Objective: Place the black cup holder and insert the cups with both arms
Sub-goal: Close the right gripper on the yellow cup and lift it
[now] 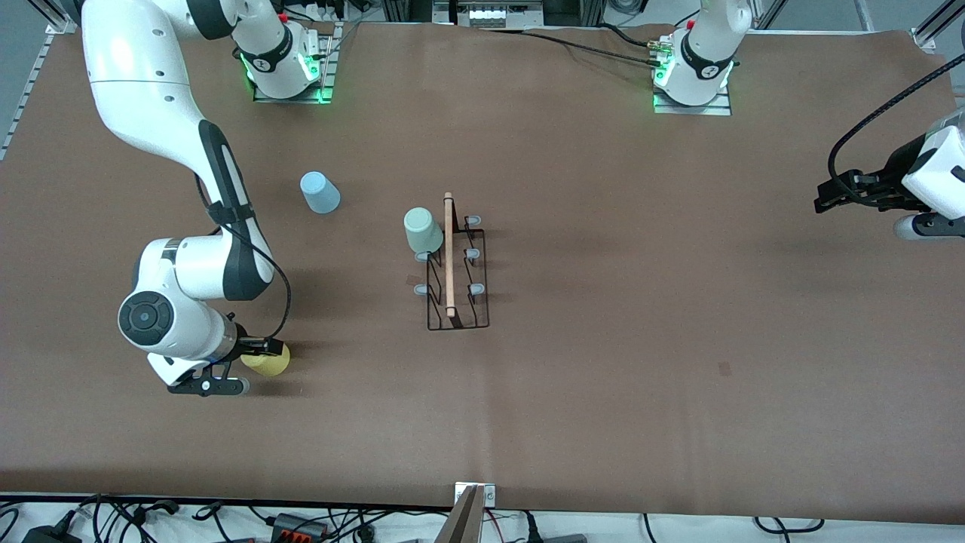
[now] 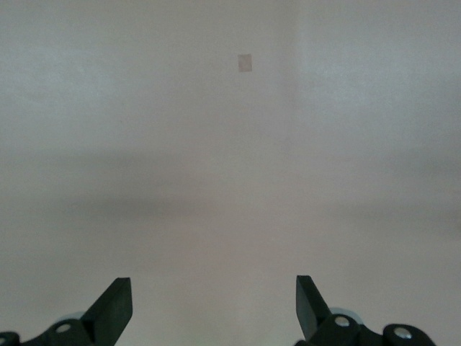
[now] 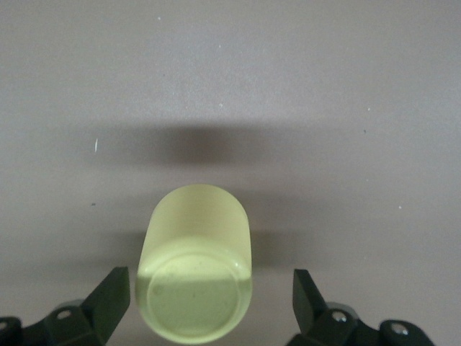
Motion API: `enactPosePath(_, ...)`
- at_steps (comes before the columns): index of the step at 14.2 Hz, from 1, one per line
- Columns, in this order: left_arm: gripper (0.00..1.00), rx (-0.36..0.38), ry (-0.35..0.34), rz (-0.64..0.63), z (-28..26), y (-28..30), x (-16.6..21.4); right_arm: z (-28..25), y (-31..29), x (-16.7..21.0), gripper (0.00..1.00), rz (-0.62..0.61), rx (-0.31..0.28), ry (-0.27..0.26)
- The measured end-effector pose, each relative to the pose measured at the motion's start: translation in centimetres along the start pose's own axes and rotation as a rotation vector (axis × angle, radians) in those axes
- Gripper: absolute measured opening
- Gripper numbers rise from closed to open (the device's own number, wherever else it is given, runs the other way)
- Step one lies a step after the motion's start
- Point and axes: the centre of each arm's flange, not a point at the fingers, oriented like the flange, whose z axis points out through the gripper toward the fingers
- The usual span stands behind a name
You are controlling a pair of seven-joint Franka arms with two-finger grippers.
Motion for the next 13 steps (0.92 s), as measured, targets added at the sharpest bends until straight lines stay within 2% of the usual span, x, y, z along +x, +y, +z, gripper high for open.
enactPosePath(3, 1.00, 0.000, 0.000, 0.000, 0.0, 0.0, 0.0, 0.8, 0.4, 0.4, 1.00, 0.017, 0.027, -0.004)
enactPosePath(4, 1.00, 0.000, 0.000, 0.001, 0.0, 0.0, 0.0, 1.1, 0.6, 0.4, 0.93, 0.019, 0.028, -0.008)
enactPosePath(6, 1.00, 0.000, 0.000, 0.001, 0.0, 0.0, 0.0, 1.1, 0.5, 0.5, 0.69, 0.018, 0.030, -0.008)
enactPosePath(8, 1.00, 0.000, 0.000, 0.001, 0.0, 0.0, 0.0, 0.5, 0.2, 0.6, 0.68, 0.011, 0.034, -0.014)
enactPosePath(10, 1.00, 0.000, 0.000, 0.001, 0.0, 0.0, 0.0, -1.1, -0.5, 0.6, 0.68, -0.005, 0.037, -0.048)
enactPosePath(13, 1.00, 0.000, 0.000, 0.001, 0.0, 0.0, 0.0, -8.4, -4.9, 0.1, 0.68, -0.076, 0.048, -0.110)
